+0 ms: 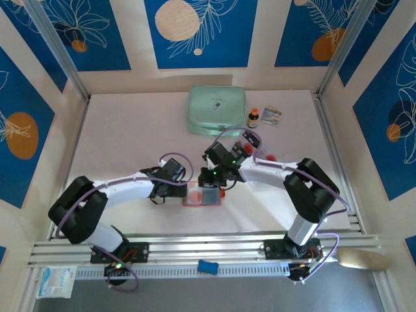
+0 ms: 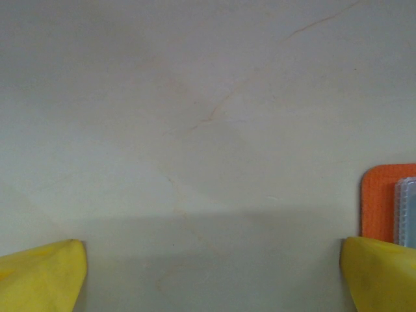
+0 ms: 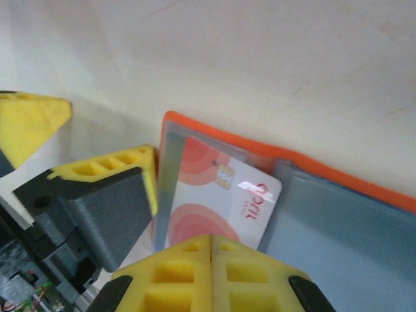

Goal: Put the credit cards into the card holder

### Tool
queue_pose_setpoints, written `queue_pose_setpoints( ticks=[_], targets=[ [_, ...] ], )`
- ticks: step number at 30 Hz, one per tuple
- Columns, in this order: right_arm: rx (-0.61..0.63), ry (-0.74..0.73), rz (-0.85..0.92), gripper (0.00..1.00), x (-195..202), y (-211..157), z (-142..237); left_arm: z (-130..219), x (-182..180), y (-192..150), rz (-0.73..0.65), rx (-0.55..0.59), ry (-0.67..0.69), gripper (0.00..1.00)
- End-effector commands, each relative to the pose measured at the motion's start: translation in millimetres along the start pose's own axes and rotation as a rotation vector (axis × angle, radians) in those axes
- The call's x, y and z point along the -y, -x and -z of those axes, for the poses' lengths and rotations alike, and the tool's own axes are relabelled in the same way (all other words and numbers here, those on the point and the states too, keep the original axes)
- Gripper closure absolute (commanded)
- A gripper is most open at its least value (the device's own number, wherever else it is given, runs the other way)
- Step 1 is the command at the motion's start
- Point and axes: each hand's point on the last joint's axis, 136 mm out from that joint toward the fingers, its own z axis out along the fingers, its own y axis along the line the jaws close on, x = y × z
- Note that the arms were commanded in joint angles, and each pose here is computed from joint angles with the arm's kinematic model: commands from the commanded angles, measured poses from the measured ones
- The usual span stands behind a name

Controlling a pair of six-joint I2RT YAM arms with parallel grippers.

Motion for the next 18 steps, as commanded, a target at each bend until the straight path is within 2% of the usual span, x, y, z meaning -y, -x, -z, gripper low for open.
queue_pose_setpoints(
  ticks=[1, 18],
  targets=[
    [-0.031, -0.046, -0.035, 1.00, 18, -10, -4, -8, 0, -6, 0.004, -0.022, -0.012, 0.00],
    [-0.112, -0.042, -0.005, 1.00, -1, -19, -40, -9, -2, -8, 0.006, -0.021, -0.012, 0.00]
  ],
)
